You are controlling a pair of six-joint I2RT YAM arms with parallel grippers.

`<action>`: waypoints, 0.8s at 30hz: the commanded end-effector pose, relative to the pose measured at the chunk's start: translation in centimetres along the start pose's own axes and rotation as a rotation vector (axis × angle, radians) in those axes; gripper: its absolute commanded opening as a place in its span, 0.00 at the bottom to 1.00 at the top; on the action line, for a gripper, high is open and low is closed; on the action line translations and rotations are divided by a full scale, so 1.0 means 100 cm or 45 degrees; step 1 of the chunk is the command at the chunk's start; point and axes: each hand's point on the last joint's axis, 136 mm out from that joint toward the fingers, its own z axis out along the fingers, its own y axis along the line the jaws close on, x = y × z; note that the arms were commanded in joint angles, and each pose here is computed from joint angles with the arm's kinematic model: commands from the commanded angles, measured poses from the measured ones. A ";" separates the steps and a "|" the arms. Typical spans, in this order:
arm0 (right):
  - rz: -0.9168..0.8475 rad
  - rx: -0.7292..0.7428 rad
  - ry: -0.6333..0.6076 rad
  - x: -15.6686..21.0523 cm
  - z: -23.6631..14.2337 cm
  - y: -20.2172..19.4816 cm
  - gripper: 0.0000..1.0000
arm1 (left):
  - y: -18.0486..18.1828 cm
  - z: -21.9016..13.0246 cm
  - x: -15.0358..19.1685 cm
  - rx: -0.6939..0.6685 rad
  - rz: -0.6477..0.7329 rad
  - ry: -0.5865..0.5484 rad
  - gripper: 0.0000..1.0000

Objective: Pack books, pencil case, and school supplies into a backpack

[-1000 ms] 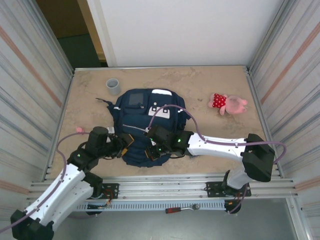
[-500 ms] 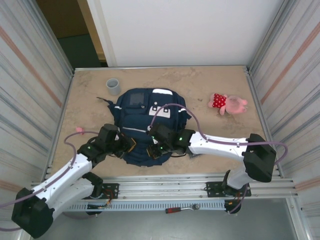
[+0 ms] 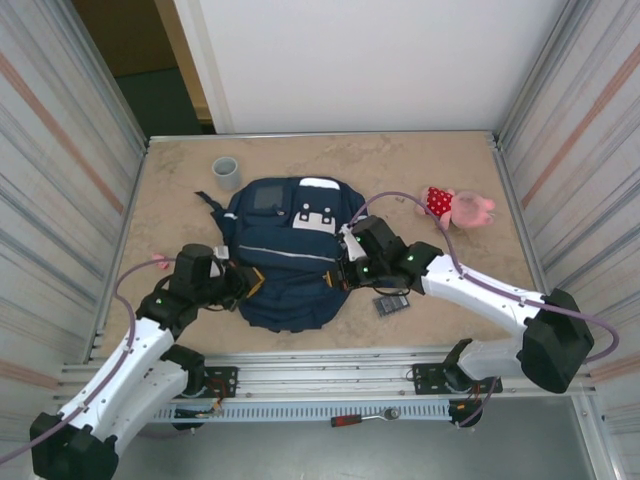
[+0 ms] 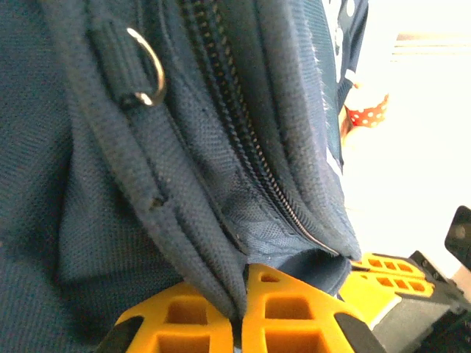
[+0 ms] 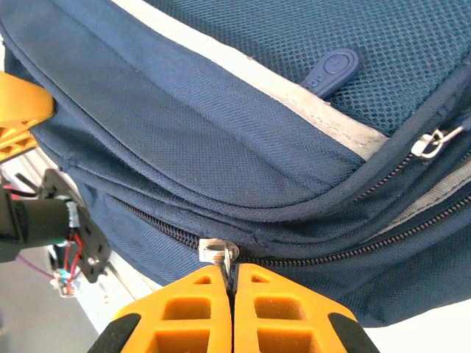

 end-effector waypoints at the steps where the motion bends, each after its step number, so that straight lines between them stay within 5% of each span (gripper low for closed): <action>1: 0.097 0.368 -0.012 0.006 -0.018 -0.077 0.00 | 0.026 -0.016 -0.017 -0.203 0.046 -0.111 0.00; 2: 0.064 0.312 -0.013 0.006 -0.015 -0.066 0.00 | 0.020 -0.016 -0.017 -0.183 0.076 -0.101 0.00; 5: -0.073 0.193 -0.011 0.006 -0.012 -0.031 0.00 | -0.001 -0.019 -0.016 -0.144 0.237 -0.079 0.31; 8: -0.182 0.101 0.027 0.010 -0.010 -0.005 0.00 | -0.019 -0.027 -0.016 -0.167 0.513 -0.104 0.47; 18: -0.005 0.028 0.254 0.020 -0.001 0.003 0.00 | -0.084 -0.024 0.020 0.101 1.674 -0.033 0.61; 24: 0.160 -0.078 0.319 0.021 -0.005 0.015 0.00 | -0.080 0.003 0.056 0.259 2.238 0.197 0.63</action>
